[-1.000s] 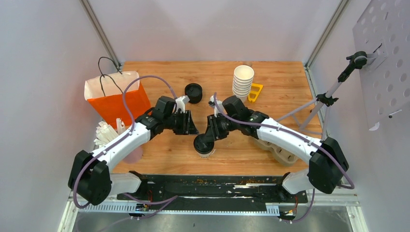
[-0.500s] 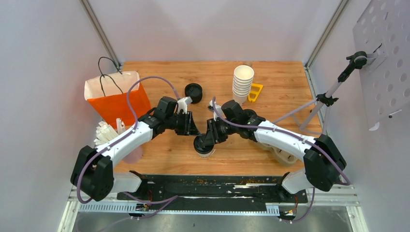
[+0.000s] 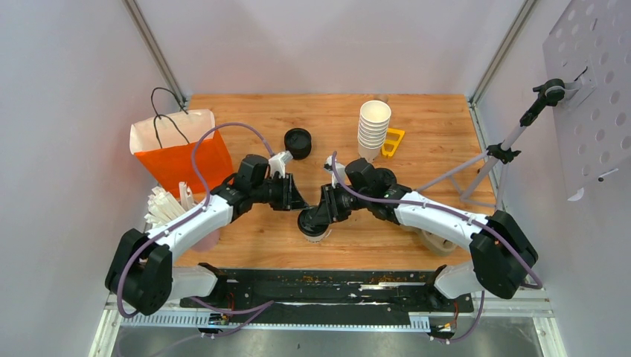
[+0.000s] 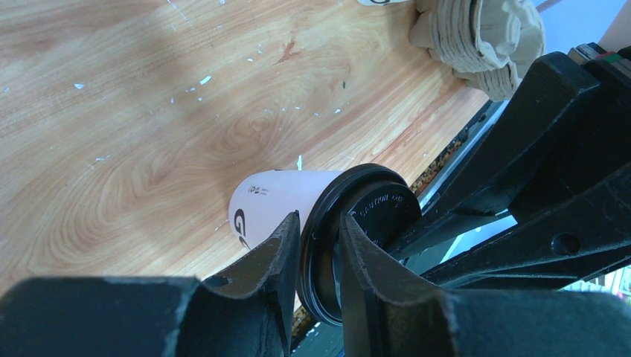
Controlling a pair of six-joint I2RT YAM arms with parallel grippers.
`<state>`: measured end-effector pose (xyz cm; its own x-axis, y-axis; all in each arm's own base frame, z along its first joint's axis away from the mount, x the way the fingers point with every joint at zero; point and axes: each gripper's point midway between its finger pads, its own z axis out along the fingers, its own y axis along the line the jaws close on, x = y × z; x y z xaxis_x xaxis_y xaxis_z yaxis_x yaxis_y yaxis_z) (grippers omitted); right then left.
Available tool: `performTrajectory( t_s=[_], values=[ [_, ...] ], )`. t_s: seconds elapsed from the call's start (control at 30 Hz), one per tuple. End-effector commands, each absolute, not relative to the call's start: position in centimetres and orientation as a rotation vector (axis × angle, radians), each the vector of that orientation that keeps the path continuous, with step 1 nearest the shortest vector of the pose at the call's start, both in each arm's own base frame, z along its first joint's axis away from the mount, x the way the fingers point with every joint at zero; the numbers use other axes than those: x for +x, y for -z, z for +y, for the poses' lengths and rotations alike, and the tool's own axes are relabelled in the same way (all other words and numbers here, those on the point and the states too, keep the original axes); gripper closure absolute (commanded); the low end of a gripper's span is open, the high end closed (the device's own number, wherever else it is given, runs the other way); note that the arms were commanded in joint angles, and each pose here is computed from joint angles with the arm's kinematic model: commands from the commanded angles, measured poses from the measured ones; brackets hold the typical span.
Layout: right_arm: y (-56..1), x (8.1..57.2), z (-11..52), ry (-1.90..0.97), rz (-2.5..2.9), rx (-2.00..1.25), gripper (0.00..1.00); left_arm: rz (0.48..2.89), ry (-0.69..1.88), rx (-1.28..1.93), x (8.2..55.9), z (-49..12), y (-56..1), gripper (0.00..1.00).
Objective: Pack the takeout coffee
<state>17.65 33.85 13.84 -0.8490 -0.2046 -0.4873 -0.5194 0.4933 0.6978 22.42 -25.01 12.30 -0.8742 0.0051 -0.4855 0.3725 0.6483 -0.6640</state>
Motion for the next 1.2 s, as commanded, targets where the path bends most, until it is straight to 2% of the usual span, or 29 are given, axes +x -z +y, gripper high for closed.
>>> performTrajectory(
  t_s=[0.0, 0.07, 0.2, 0.3, 0.43, 0.83, 1.17],
  values=[
    [-9.4, 16.6, 31.3, -1.128, 2.583, -0.552, 0.75, 2.604, 0.914, 0.211, 20.6, -21.8, -6.8, 0.68],
    [-9.7, 16.7, 31.3, -1.132, 2.577, -0.553, 0.75, 2.577, 0.924, 0.212, 20.9, -22.0, -7.9, 0.67],
    [-10.9, 17.0, 31.8, -1.148, 2.548, -0.556, 0.75, 2.491, 0.990, 0.240, 22.1, -23.3, -12.0, 0.51],
    [-11.7, 17.4, 32.1, -1.160, 2.529, -0.551, 0.75, 2.432, 0.968, 0.283, 23.4, -23.5, -16.0, 0.41],
    [-11.5, 17.4, 32.2, -1.162, 2.536, -0.541, 0.74, 2.419, 0.942, 0.276, 23.2, -23.0, -18.5, 0.31],
    [-11.6, 17.8, 32.5, -1.148, 2.529, -0.517, 0.73, 2.371, 1.203, 0.047, 19.0, -23.2, -17.8, 0.31],
    [-11.8, 18.0, 32.5, -1.140, 2.521, -0.511, 0.73, 2.342, 1.327, -0.084, 18.1, -24.1, -15.5, 0.38]
  ],
)
